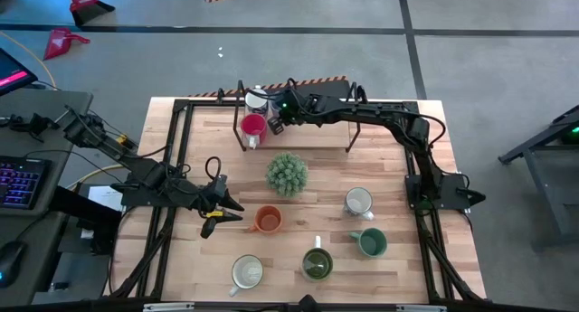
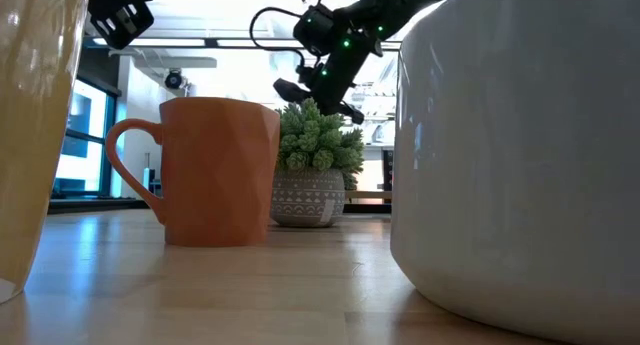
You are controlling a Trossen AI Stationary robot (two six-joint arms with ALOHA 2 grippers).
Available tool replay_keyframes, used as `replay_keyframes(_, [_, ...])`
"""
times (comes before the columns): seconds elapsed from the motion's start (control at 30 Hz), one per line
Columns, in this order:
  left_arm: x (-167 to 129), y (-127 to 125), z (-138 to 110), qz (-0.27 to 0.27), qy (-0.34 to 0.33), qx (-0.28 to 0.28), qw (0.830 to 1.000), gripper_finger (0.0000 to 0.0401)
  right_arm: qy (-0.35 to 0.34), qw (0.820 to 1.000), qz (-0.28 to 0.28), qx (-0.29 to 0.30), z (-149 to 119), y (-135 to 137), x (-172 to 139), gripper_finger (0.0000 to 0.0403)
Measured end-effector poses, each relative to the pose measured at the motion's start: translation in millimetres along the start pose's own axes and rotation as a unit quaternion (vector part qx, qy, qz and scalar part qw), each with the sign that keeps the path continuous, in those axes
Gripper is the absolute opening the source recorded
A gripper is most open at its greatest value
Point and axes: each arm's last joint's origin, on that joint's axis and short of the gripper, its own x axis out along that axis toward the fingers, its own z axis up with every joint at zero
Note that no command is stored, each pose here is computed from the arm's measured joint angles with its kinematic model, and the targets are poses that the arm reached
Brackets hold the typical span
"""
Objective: Place coffee mugs
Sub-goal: Adjust the blue mug on the shelf, then put the orange mug on the shelf
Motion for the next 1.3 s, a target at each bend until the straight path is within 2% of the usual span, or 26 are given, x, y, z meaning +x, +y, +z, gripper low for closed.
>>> replay_keyframes(0.27, [0.0, 0.0, -0.1, 0.000, 0.000, 0.000, 1.000, 0.0121, 0.007, 0.999, 0.033, -0.002, -0.9, 5.3, -1.0, 0.0000])
replay_keyframes(0.47, [0.1, 0.0, -0.2, 0.000, 0.001, 0.000, 1.000, 0.0121, 0.042, 0.995, 0.087, -0.023, -9.0, 21.3, -15.0, 0.0000])
replay_keyframes(0.67, [0.0, 0.1, -0.2, 0.000, 0.001, 0.000, 1.000, 0.0121, 0.041, 0.993, 0.058, -0.096, -11.5, 33.9, -78.2, 0.0000])
replay_keyframes(0.83, [0.0, 0.9, -1.3, 0.004, 0.007, 0.004, 1.000, 0.0121, 0.075, 0.984, 0.035, -0.160, -24.4, 34.4, -140.5, 0.0000])
replay_keyframes(0.97, [-0.1, 2.6, -4.0, 0.013, 0.020, 0.005, 1.000, 0.0121, 0.117, 0.969, 0.028, -0.216, -49.9, 26.1, -187.4, 0.0000])
replay_keyframes(1.03, [-0.1, 3.0, -4.7, 0.015, 0.024, 0.006, 1.000, 0.0121, 0.122, 0.968, 0.036, -0.217, -67.8, 18.2, -207.2, 0.0000])
replay_keyframes(1.17, [0.0, 3.5, -4.3, 0.018, 0.021, 0.006, 1.000, 0.0121, 0.097, 0.978, 0.071, -0.173, -111.8, -8.5, -243.4, 0.0000])
replay_keyframes(1.3, [0.3, 4.5, -3.6, 0.022, 0.019, 0.004, 1.000, 0.0121, 0.034, 0.981, 0.141, -0.127, -155.9, -36.6, -266.7, 0.0000])
